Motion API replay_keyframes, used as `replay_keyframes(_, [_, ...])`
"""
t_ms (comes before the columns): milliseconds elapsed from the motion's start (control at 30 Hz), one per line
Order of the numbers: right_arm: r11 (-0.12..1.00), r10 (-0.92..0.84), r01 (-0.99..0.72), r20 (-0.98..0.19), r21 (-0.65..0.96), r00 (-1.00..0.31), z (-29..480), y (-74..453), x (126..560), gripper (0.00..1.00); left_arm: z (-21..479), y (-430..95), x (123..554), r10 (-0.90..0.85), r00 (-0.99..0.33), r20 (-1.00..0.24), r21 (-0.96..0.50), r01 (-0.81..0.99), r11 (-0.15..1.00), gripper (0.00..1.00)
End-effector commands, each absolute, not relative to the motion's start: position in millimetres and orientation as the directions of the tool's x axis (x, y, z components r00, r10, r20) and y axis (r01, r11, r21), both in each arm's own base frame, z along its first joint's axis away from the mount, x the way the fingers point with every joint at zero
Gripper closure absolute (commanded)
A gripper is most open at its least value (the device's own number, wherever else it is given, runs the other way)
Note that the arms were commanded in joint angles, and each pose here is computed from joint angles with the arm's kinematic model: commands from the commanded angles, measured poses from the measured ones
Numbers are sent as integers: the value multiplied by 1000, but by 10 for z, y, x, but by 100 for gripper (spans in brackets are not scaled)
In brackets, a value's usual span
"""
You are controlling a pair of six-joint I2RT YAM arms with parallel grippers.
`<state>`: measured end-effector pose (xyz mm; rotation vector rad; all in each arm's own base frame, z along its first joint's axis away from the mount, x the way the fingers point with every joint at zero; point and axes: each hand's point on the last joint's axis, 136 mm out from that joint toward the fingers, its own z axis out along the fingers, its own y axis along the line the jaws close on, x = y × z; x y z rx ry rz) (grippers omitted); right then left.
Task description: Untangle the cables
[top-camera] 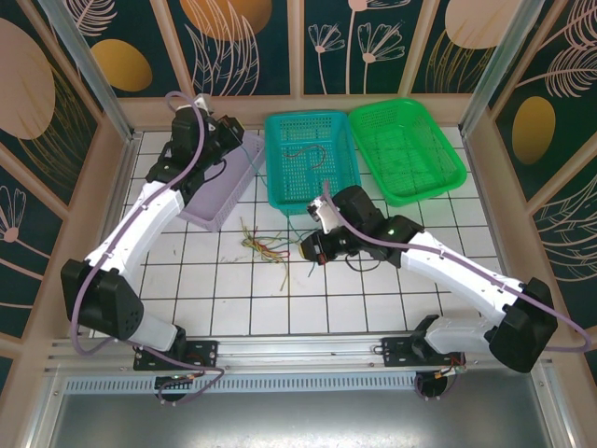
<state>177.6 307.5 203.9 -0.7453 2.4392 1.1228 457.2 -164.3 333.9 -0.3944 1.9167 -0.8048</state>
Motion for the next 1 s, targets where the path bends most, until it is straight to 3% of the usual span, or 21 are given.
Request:
replay_keyframes(0, [548, -427, -556, -363, 625, -828, 1749, 2969, 1406, 100, 3962, -1433, 4793, -624, -264, -736, -671, 155, 725, 100])
replay_keyframes(400, [508, -482, -569, -334, 646, -810, 1726, 3040, 1221, 100, 4083, -1557, 5011, -613, -256, -748, -662, 208, 720, 100])
replay_keyframes(533, [652, -269, -474, -404, 592, -874, 1914, 2804, 1761, 100, 4008, -1724, 5064, -624, -329, -709, -702, 244, 669, 100])
replay_keyframes(567, [681, -182, -421, -418, 599, -890, 2005, 2682, 1960, 100, 3955, -1759, 5060, -628, -354, -692, -717, 242, 654, 96])
replay_keyframes(633, [711, -23, -336, -456, 619, -890, 2250, 2450, 2296, 100, 3846, -1785, 5032, -638, -388, -665, -740, 225, 634, 63])
replay_keyframes(667, [713, 47, -298, -467, 635, -883, 2380, 2340, 2448, 100, 3795, -1782, 5008, -644, -400, -653, -749, 213, 627, 53])
replay_keyframes(833, [708, 347, -86, -451, 701, -822, 2817, 1689, 3092, 100, 3685, -1704, 4866, -661, -423, -620, -767, 153, 623, 33])
replay_keyframes(967, [692, 534, 66, -448, 718, -717, 3059, 1065, 3533, 100, 3568, -1593, 4722, -663, -435, -609, -760, 82, 644, 25])
